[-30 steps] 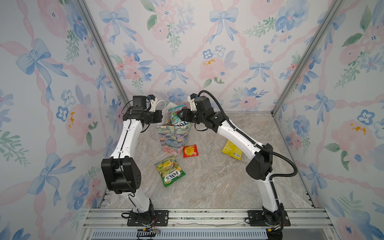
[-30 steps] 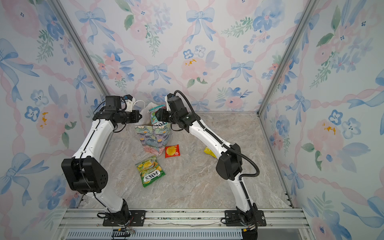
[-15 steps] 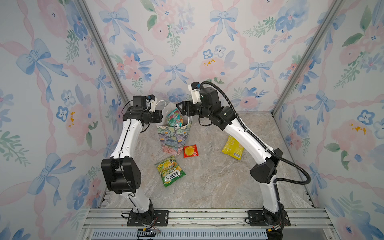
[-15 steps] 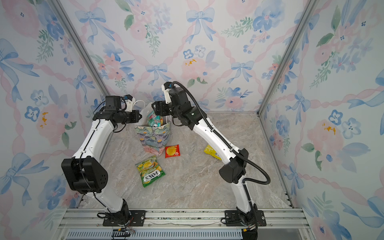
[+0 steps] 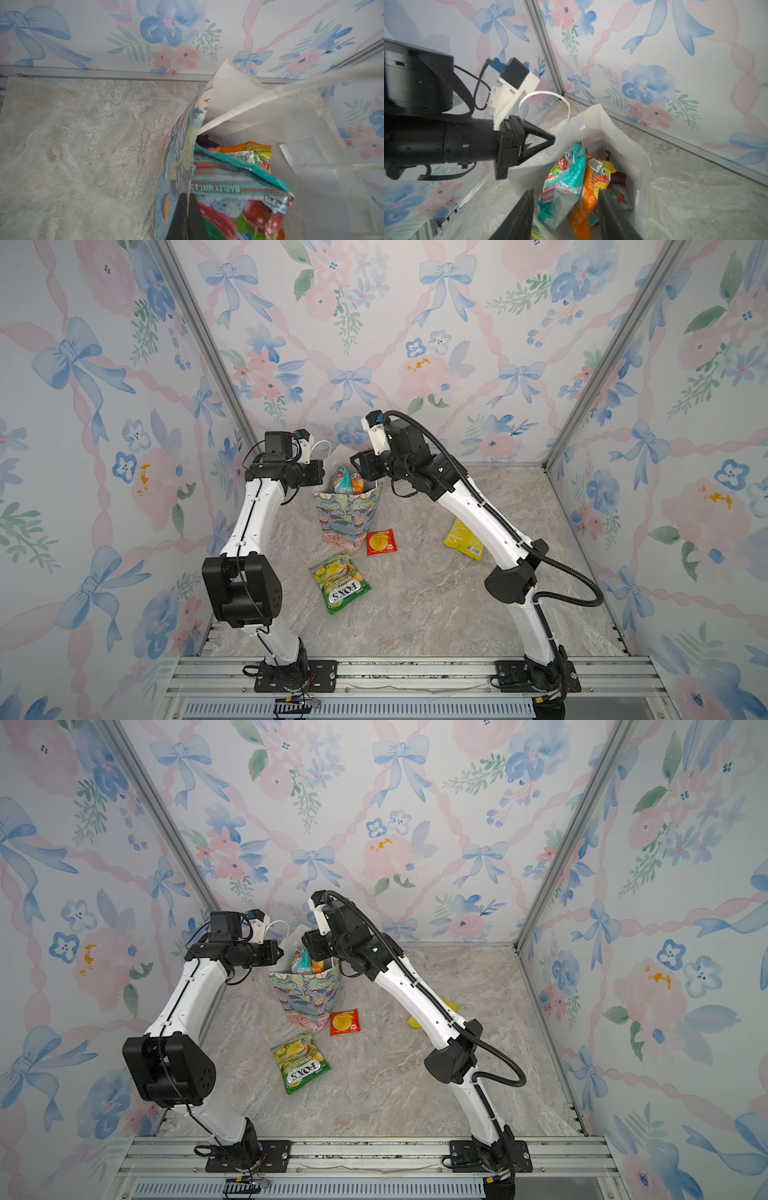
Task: Place the snacks into the paper bag
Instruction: 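Open the right gripper and raise it out of the gift bag, then reach the right gripper down to the green FOX'S Spring Tea bag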
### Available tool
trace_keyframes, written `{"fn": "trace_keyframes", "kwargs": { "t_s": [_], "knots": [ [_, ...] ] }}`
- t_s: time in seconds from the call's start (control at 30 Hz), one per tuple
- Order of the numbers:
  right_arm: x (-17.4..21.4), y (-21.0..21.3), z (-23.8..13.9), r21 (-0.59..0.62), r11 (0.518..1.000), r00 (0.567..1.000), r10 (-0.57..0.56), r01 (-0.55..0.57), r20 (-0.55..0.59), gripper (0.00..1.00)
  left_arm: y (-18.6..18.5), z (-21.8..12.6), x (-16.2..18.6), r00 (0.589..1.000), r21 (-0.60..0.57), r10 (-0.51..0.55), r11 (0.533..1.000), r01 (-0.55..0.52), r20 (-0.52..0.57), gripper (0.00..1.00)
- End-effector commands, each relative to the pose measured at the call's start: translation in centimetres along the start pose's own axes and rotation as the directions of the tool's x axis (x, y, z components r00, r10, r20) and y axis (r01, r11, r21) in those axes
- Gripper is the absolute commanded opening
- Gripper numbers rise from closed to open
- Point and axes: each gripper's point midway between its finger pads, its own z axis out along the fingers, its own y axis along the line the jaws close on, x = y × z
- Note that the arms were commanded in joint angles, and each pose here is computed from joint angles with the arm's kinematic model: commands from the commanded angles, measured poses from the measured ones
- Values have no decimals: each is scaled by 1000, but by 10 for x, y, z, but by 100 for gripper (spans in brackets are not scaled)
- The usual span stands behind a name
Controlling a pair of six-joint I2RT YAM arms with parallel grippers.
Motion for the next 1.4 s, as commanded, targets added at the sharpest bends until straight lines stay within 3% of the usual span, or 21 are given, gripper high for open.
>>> {"fn": "trace_keyframes", "kwargs": {
  "t_s": [0.0,0.33,0.73,1.07,1.37],
  "knots": [
    [15,2,-2,13,1000,998,-26,27,-53,52,4,5,9,1000,5,-9,1000,9,-29,0],
    [68,32,-22,-55,998,985,-37,28,-169,52,5,5,9,1000,-1,-10,1000,10,-28,0],
    [181,45,-42,-113,979,940,125,-168,-317,57,6,4,9,1000,-5,-11,1000,11,-28,0],
    [264,65,-8,-149,958,866,147,-245,-477,60,7,5,9,1000,-8,-11,1000,10,-29,0],
    [310,70,31,-135,962,828,128,-238,-546,63,6,5,9,1000,-4,-9,1000,9,-29,0]
  ]
}}
